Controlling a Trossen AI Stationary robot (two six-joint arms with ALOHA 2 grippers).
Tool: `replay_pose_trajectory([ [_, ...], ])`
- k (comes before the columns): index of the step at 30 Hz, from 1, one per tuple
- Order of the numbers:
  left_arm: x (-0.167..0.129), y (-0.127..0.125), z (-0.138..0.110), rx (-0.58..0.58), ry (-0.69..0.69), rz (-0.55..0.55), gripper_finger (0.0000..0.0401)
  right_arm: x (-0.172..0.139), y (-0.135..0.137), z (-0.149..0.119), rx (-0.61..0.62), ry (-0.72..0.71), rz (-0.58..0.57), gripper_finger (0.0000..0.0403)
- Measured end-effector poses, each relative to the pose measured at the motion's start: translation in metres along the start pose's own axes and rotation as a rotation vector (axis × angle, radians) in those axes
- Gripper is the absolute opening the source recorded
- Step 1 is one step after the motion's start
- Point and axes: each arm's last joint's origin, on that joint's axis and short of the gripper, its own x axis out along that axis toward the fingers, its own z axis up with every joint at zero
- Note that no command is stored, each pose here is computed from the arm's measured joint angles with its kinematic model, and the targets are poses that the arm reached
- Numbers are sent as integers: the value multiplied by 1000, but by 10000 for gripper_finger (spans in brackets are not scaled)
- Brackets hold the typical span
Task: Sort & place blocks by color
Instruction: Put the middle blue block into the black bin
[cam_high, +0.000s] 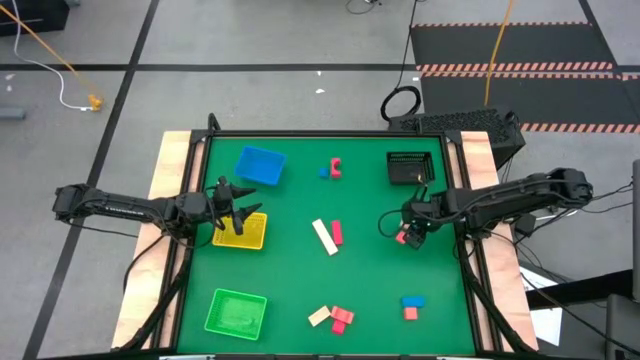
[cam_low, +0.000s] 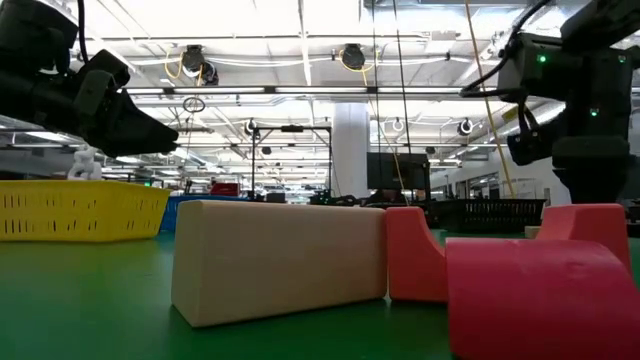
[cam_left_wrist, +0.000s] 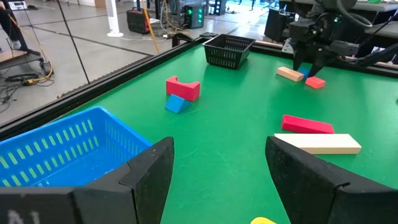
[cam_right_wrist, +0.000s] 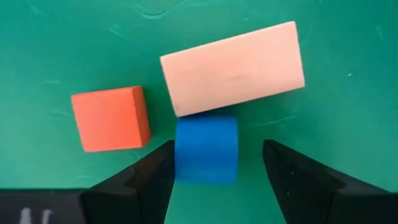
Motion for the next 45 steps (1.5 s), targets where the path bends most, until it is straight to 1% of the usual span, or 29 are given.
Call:
replay_pose_trajectory([
  [2, 0, 0, 0, 0, 0, 0, 253, 3, -1, -1, 4, -8, 0, 223],
  [4, 0, 0, 0, 0, 0, 0, 253, 6, -3, -3, 23, -10, -5, 207],
  [6, 0, 0, 0, 0, -1, 0, 253, 8, -5, -5, 42, -8, -12, 181],
  [10, 0, 0, 0, 0, 0, 0, 253, 10, -6, -7, 66, 8, -20, 114],
  [15, 0, 0, 0, 0, -1, 0, 253, 9, -6, -8, 71, 12, 1, 113],
  [20, 0, 0, 0, 0, 0, 0, 253, -6, -2, -4, 65, -15, 59, 113],
  [21, 0, 0, 0, 0, 0, 1, 253, -11, 0, -1, 55, -45, 79, 113],
  [23, 0, 0, 0, 0, -1, 0, 253, -23, 3, 6, 37, -151, 105, 113],
  [29, 0, 0, 0, 0, -1, 0, 253, -42, 2, 21, 23, -458, 84, 113],
  [31, 0, 0, 0, 0, 0, 0, 253, -45, -2, 26, 32, -529, 33, 113],
  [35, 0, 0, 0, 0, 0, 0, 253, -49, -14, 36, 69, -640, -109, 113],
  [37, 0, 0, 0, 0, 0, 0, 253, -49, -22, 40, 94, -660, -185, 113],
  [41, 0, 0, 0, 0, 0, 0, 253, -51, -37, 48, 172, -699, -299, 113],
  [45, 0, 0, 0, 0, 0, 0, 253, -52, -48, 53, 250, -716, -349, 113],
])
